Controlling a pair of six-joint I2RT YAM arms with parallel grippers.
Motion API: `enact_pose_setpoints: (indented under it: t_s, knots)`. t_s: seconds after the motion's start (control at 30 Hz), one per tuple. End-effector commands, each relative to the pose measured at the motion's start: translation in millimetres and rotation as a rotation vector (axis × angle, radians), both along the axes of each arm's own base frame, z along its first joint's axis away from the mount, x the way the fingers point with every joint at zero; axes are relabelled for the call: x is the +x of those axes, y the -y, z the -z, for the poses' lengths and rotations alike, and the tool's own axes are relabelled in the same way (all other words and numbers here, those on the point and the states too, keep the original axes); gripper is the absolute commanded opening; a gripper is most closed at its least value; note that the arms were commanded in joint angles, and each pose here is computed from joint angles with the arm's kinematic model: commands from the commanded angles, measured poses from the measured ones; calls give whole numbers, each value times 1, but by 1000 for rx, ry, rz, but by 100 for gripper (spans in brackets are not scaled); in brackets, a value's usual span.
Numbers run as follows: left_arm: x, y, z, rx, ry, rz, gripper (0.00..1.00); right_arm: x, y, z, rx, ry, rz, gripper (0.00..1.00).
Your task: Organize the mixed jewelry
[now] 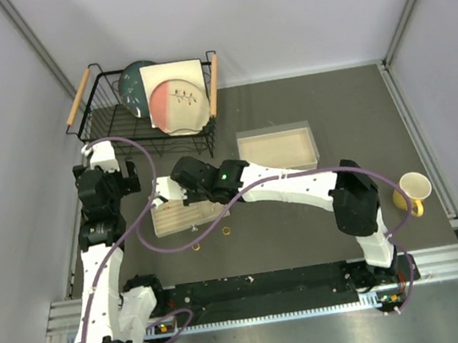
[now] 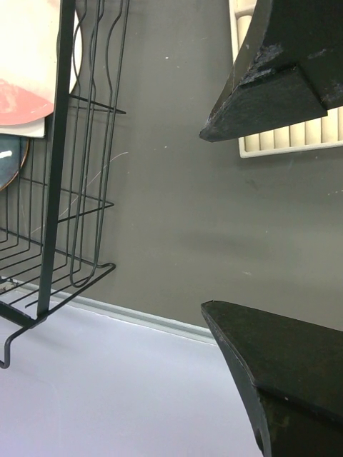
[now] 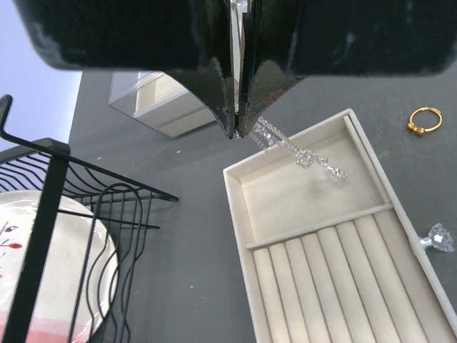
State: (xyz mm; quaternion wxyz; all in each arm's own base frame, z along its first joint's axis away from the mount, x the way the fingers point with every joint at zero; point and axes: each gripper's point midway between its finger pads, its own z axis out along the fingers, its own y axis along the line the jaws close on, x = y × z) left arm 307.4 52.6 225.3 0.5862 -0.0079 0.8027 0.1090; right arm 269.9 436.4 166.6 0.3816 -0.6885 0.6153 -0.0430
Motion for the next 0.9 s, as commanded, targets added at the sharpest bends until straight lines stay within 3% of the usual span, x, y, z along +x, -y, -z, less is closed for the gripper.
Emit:
enact_pose_setpoints:
  t_s: [0.0, 0.33, 0.87]
  knots:
    - [8, -5, -18, -10, 73, -16, 99, 13, -15, -10, 64, 11, 7, 0]
    - [8, -34, -20, -44, 97, -142, 99, 23, -17, 18, 45, -5, 16, 0]
    - [8, -51, -18, -47, 106, -190, 99, 44, -28, 60, -4, 11, 14, 0]
